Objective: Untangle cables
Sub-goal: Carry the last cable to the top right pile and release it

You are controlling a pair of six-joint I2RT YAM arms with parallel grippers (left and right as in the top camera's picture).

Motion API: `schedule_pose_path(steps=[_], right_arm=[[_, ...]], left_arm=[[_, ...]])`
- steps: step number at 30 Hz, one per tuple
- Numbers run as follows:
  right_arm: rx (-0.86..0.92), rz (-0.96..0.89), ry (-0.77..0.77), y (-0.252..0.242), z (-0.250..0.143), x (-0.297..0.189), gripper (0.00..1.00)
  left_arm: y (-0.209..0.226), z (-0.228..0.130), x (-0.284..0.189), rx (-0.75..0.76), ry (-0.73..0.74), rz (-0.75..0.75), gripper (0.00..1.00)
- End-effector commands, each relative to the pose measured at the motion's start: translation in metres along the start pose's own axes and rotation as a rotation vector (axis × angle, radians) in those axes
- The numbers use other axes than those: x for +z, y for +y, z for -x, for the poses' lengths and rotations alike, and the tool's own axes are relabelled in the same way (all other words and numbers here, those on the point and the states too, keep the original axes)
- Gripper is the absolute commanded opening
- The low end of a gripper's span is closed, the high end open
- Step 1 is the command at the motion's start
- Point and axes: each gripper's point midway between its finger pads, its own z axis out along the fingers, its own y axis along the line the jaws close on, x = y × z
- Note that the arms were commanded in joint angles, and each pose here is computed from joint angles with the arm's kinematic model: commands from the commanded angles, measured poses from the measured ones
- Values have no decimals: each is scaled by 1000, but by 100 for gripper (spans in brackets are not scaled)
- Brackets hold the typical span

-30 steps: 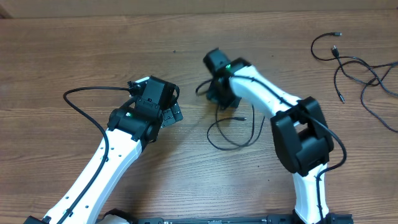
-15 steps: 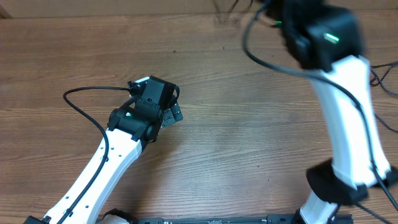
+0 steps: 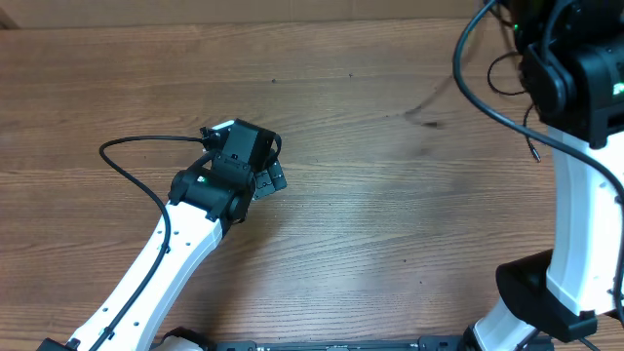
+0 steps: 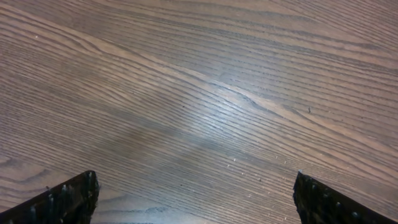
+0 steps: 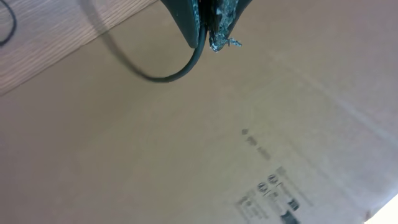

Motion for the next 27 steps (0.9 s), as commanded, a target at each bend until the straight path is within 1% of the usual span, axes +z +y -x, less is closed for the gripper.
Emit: schedule_pose_path(steps=[1,4,6,8,11,16,19,20,21,22,25,27], right_arm=[[-7,-49,-25,-16,11,1,4],[-15,-96,-22,-33,13,7,4],[-57,-136,-23,-47,16,14,4],[-91,-217,-44,-69,21,22,4],[-121,-381,-63,-116,27,35,4],[-117,-537,-45,-179,30,51,4],[-120,-646,-14,-225,26,58,4],[-121,-682,-4,-240,24,60,4],[-120,-746,0,-265,25,59,4],[-120,-768,1,-274,25,59,4],[-99,-926,38,-344,23,49,4],[-88,-985,60,-372,20,44,4]], left_arm=[[-1,8,-4,-22,-23,-1,99],[-1,8,-4,-22,-23,-1,100],[-1,8,-4,-22,-23,-1,100],[-1,8,-4,-22,-23,-1,99],[-1,8,-4,-22,-24,-1,100],[-1,8,-4,-22,-23,-1,100],[-1,8,-4,-22,-24,-1,99],[-1,8,-4,-22,-23,-1,100],[-1,8,-4,-22,-23,-1,100],[-1,8,-4,-22,-23,-1,100],[-1,8,-4,-22,-23,-1,100],[-1,8,-4,-22,-23,-1,100]])
